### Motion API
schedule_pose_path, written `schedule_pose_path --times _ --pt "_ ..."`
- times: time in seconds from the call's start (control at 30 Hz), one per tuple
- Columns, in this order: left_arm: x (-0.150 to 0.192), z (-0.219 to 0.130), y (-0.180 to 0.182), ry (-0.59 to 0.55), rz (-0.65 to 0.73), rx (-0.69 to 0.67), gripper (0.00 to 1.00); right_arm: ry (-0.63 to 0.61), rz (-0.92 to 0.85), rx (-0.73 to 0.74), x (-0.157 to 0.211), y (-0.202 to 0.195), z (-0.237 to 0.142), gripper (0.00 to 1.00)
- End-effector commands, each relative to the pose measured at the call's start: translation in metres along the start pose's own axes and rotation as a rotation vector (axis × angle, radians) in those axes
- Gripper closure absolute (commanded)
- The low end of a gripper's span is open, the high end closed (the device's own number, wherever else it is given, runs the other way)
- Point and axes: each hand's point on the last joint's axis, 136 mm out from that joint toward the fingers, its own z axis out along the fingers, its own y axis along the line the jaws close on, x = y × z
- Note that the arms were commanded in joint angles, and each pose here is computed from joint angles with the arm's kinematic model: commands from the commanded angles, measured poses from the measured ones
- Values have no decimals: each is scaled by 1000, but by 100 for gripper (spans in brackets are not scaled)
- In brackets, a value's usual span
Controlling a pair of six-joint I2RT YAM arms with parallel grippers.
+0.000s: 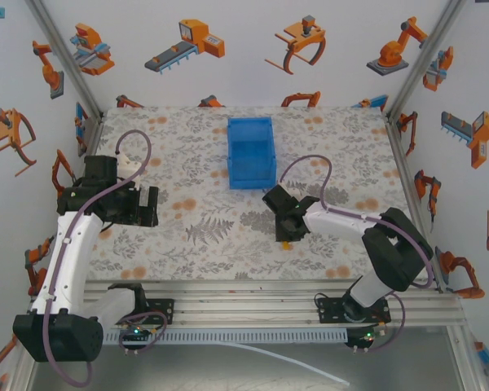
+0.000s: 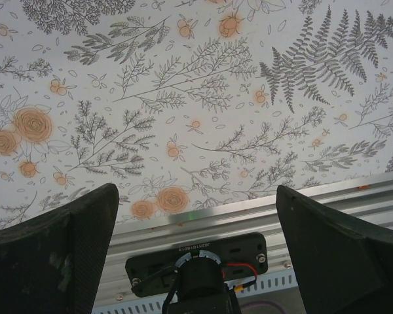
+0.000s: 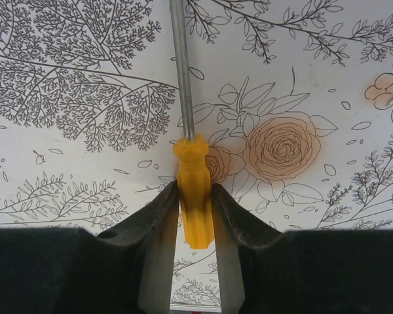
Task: Put the screwdriver in the bin
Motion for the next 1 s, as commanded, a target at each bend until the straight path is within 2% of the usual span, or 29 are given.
schedule_pose_path --times 0.0,0.2,0.33,0.7,0.97 --pt "1 0 1 1 -20 1 3 12 -6 61 9 -11 6 71" --pt "-1 -1 2 -3 -23 0 3 1 -13 50 7 -10 2 83" --pt "0 -1 2 -3 -24 -2 3 -20 -24 41 1 -9 -13 85" --pt "-2 -2 3 -6 -19 -3 3 -142 -41 20 -24 -17 -81 84" --pt "-5 -5 3 -16 -12 -7 3 -258 -80 -26 -73 6 -132 84"
